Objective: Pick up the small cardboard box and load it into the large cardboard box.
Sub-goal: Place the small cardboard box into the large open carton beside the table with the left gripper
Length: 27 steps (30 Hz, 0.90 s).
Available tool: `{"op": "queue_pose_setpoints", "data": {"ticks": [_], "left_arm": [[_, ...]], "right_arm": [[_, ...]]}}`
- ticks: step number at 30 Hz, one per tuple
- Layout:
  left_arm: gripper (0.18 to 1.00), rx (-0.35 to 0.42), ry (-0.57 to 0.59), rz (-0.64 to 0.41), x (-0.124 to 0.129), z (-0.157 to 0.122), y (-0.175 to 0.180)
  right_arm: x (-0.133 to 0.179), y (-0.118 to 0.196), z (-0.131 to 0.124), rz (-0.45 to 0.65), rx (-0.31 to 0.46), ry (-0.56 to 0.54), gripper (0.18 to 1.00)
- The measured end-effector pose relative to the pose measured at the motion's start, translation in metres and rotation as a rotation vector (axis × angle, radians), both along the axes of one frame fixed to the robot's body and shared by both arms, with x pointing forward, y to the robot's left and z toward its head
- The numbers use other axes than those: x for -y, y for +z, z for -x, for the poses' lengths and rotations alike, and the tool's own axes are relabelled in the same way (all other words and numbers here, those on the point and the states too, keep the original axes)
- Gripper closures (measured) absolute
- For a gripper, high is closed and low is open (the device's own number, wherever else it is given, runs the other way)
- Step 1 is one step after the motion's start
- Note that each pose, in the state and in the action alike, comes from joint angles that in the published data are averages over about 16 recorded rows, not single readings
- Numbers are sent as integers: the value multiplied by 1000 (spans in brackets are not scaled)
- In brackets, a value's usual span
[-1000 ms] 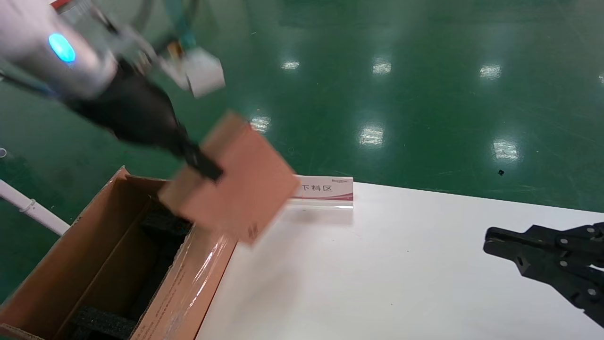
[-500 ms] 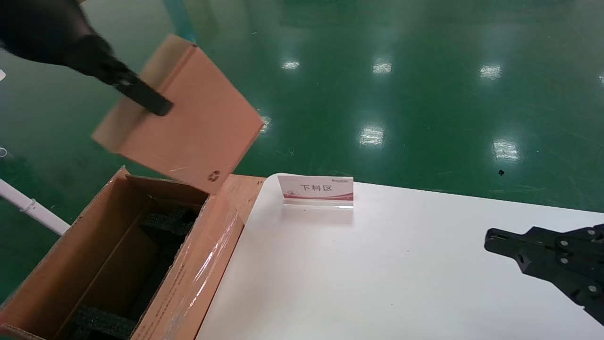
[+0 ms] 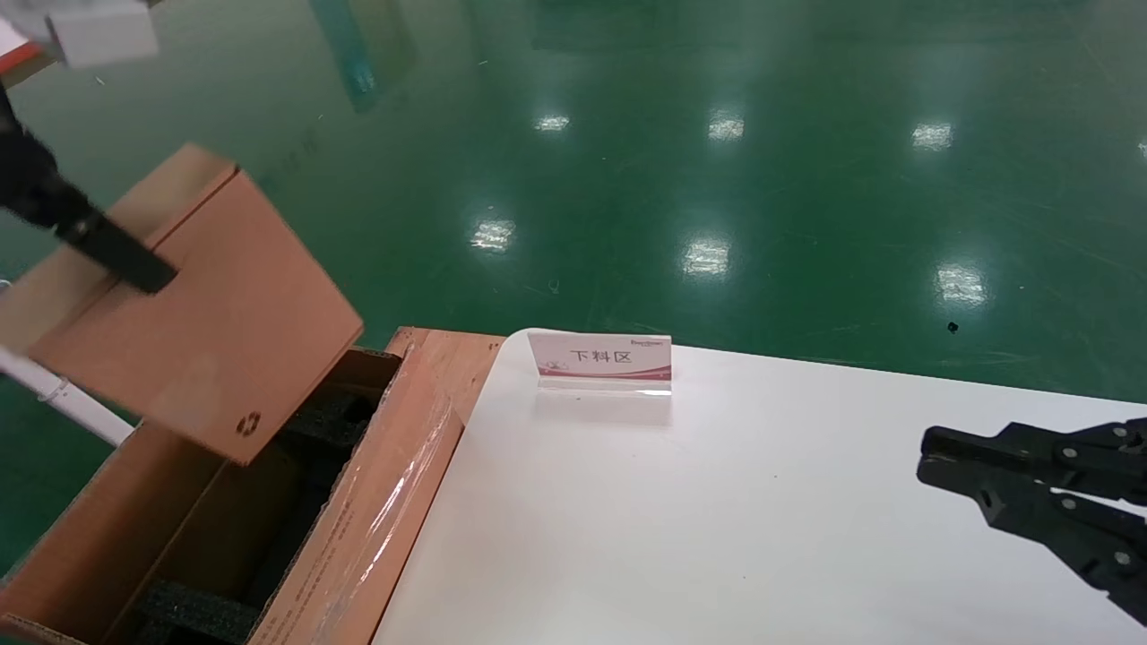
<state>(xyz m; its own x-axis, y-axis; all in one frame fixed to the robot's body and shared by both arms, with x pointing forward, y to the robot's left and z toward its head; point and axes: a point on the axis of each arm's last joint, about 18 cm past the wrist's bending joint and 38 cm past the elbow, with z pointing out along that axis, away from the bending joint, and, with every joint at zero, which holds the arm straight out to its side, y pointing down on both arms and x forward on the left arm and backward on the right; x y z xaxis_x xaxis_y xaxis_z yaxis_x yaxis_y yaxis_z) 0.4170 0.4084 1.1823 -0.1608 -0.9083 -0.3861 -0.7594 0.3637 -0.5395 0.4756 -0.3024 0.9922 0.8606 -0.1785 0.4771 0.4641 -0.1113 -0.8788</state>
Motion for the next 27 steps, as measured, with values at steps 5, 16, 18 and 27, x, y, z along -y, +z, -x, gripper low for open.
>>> {"op": "queue_pose_setpoints", "data": {"ticks": [5, 16, 18, 27], "left_arm": [[807, -66, 52, 21, -18, 0, -19], [828, -142, 127, 51, -48, -9, -64], [831, -143, 136, 53, -51, -12, -71], [835, -128, 176, 50, -61, -29, -98]], "right_arm": [[0, 0, 0, 0, 0, 0, 907], [0, 0, 0, 0, 0, 0, 721], [0, 0, 0, 0, 0, 0, 679], [0, 0, 0, 0, 0, 0, 467]]}}
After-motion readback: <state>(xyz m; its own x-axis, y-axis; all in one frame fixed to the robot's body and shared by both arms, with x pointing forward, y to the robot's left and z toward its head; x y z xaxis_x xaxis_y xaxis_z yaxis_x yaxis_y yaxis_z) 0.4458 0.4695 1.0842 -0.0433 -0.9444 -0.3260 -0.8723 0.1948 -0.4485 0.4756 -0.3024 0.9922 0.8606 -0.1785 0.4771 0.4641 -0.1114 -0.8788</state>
